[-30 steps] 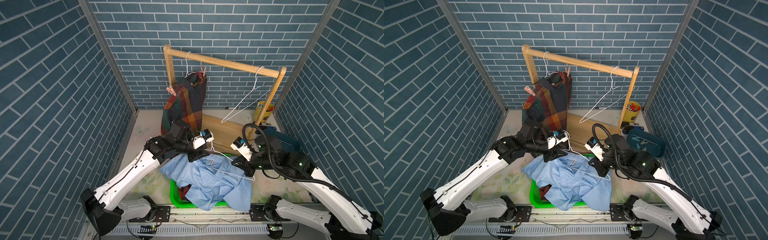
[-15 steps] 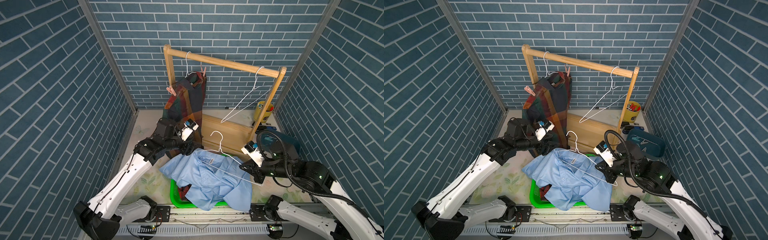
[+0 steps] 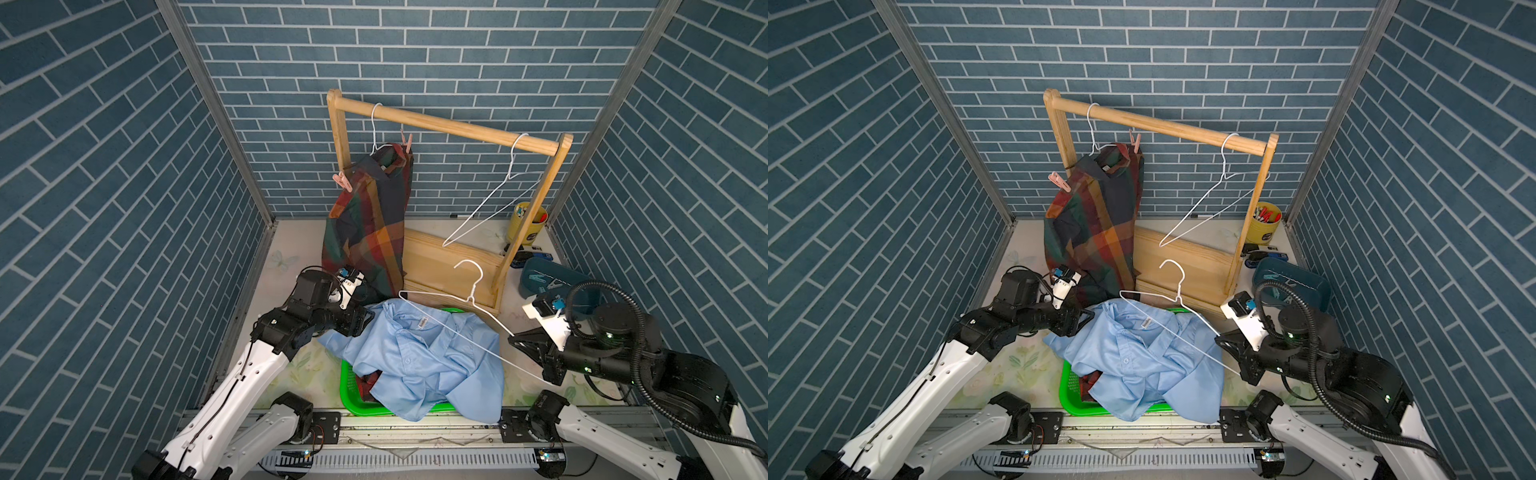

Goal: Remove the clothespins securing long-sleeve shirts to the hanger
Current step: Remove the long-sleeve shirt from the hanger, then move the hanger to the clothesline.

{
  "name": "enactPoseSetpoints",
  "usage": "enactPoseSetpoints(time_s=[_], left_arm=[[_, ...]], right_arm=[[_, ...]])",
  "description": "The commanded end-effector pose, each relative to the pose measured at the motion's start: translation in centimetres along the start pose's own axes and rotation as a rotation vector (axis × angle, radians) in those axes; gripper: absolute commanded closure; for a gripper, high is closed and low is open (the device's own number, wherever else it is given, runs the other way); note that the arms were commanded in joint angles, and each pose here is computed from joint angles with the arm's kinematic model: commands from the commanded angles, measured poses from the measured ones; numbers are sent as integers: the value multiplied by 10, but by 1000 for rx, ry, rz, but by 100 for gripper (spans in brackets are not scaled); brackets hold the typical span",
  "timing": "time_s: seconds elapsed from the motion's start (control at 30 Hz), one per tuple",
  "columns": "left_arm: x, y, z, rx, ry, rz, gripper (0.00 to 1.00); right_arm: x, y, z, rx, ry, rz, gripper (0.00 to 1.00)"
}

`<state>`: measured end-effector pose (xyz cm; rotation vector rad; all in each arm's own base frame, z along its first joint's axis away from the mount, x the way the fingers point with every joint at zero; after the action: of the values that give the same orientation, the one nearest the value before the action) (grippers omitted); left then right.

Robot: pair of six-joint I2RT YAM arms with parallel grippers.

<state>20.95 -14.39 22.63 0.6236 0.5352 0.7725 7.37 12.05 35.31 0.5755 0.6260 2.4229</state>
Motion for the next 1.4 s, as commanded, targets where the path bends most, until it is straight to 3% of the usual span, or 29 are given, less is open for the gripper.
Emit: enactPoseSetpoints(time_s=[0.0,0.13,0.27,0.63,0.77,1.13,1.37], left_arm=[[4,-15,-21,128,77,15,27],[-3,-38,-36,219,52,6,27],[-27,-54,-45,276,-48,-6,27],[-76,-81,-86,337,-113,-68,27],[-85,-98,-105,395,-132,-100,28],[-87,-104,-110,351,-145,-136,27],[-87,-95,-100,302,-155,-127,27]], right_arm=[[0,14,2,-23,-8,-14,100],[6,23,15,-70,0,2,100],[7,27,37,-110,19,-14,100],[-4,7,128,-210,10,-169,100],[-4,-11,153,-195,8,-177,100],[-1,-66,225,-198,8,-176,100],[4,-60,242,-249,13,-166,100]])
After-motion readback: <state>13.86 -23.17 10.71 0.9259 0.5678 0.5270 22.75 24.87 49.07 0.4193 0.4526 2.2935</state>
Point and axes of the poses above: each gripper's point midway between its finger pads, its own y axis back along the fingers, its own x axis along the line the jaws close on, z = x × y, the point moved 3 cm from there along y, back along the fingers, and after that the axes turned 6 degrees about -y, right-handed, at the moved point
